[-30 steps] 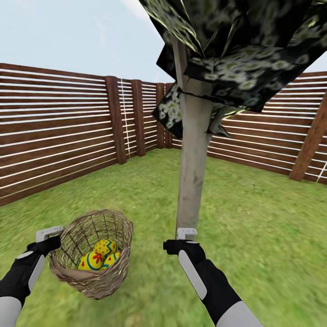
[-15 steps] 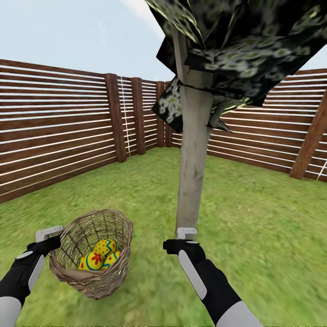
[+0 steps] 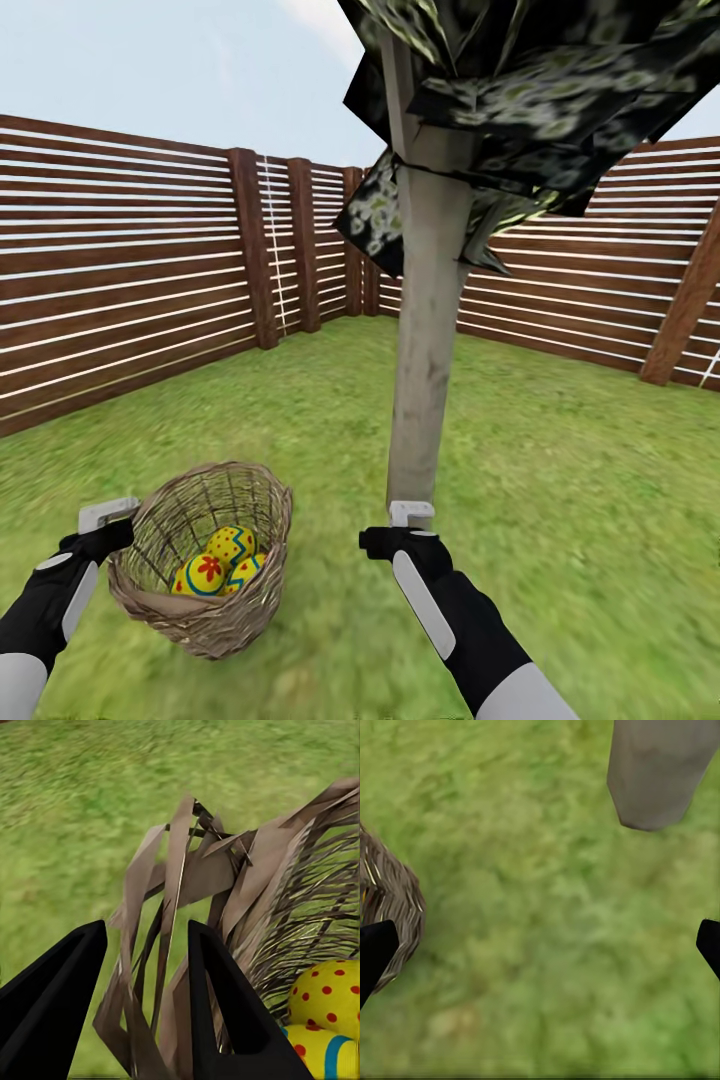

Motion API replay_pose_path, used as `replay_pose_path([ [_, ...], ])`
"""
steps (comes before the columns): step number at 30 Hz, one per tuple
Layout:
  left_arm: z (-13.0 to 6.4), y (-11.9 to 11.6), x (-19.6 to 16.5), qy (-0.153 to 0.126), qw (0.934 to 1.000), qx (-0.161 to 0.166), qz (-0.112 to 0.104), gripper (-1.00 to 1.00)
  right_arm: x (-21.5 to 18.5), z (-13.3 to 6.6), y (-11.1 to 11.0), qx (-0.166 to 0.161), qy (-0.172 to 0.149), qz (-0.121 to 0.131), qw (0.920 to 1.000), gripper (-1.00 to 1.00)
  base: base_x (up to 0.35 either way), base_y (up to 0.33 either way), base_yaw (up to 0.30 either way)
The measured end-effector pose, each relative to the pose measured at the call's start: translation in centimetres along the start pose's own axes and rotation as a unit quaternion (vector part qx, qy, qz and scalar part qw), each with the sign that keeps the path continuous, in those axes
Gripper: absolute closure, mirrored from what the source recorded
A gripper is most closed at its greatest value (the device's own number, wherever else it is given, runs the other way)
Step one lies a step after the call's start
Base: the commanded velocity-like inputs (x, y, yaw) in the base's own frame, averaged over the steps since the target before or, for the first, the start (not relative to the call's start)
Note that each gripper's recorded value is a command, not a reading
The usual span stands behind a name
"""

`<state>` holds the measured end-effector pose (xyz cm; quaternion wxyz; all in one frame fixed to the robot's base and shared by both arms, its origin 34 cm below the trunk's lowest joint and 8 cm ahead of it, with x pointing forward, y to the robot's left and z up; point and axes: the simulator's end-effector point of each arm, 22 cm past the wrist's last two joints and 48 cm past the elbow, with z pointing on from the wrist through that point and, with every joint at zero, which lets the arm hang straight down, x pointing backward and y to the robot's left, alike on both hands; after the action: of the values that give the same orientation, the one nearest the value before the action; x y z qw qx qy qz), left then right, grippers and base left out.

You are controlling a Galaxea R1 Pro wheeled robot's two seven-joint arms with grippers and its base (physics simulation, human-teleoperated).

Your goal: Take the three Easter eggs out of the wicker basket on the lawn in the garden, then place them on the lawn next to a single tree (choose any tree) so that all three eggs are next to the same tree and none are left in the basket.

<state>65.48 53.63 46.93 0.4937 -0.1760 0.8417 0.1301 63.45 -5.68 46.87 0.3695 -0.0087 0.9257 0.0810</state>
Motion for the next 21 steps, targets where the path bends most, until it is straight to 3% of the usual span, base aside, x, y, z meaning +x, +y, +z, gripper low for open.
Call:
replay_pose_path([
  [21, 2.0, 0.0, 4.2, 0.033, 0.9993, -0.006, 0.015, 1.00, 3.8, 3.1, -0.6, 0.001, 0.042, 0.007, 0.9991, -1.00, 0.000, 0.000, 0.000],
])
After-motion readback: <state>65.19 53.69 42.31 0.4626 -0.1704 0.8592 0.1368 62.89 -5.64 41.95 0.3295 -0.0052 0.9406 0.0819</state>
